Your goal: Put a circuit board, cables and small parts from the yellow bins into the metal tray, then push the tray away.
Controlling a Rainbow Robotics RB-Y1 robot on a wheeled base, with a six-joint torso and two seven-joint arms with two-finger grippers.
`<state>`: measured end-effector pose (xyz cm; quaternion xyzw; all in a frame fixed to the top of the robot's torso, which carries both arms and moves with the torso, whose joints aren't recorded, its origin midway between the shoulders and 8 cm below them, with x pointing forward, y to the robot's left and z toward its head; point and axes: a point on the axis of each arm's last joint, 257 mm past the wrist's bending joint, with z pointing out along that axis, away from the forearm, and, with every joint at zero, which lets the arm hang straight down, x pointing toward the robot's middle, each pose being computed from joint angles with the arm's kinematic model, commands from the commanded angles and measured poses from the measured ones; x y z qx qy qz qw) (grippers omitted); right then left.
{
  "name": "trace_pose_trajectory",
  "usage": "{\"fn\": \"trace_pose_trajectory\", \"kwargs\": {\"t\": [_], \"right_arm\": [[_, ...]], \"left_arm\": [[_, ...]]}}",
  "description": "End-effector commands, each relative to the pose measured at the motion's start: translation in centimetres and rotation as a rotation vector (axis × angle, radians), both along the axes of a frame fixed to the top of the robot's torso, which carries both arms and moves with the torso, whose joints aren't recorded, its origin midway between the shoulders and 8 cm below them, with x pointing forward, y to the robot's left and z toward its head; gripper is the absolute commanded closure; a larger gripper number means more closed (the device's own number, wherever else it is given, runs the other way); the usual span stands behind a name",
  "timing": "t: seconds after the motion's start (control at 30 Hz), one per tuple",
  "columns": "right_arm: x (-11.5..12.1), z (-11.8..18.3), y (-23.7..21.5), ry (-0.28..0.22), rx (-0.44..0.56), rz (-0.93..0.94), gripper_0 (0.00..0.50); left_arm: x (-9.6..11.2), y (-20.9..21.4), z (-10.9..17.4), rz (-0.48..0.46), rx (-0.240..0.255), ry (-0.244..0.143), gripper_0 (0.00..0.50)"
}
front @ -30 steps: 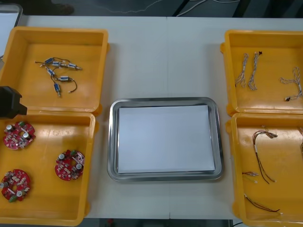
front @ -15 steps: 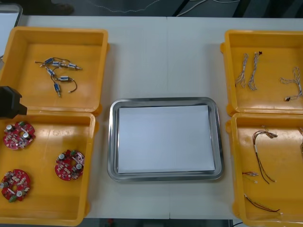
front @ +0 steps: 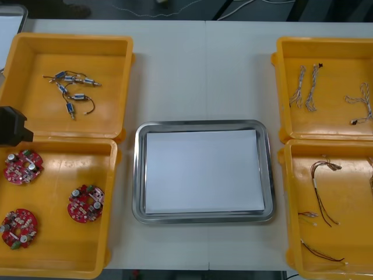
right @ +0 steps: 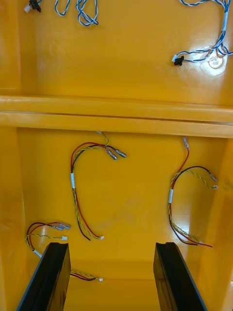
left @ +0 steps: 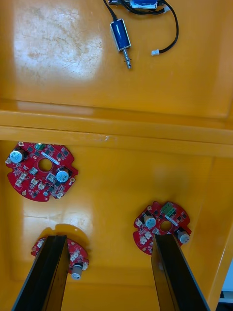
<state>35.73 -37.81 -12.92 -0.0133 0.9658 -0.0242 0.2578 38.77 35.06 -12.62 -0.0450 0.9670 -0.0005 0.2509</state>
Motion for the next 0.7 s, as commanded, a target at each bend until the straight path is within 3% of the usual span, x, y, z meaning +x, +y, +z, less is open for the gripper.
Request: {"fn": "trace_pose_trajectory", "kwargs": {"t": [0.03,0.7], "right_arm": [[-0.61,0.44,-0.49,0.007,-0.055,0.025,0.0],[-0.61,0.44,-0.49,0.007,-0.055,0.025,0.0]], "left_arm": [[-0.24,0.05,0.46,-0.056,0.031,-0.02,0.0],[-0.24,0.05,0.46,-0.056,0.031,-0.02,0.0]]}}
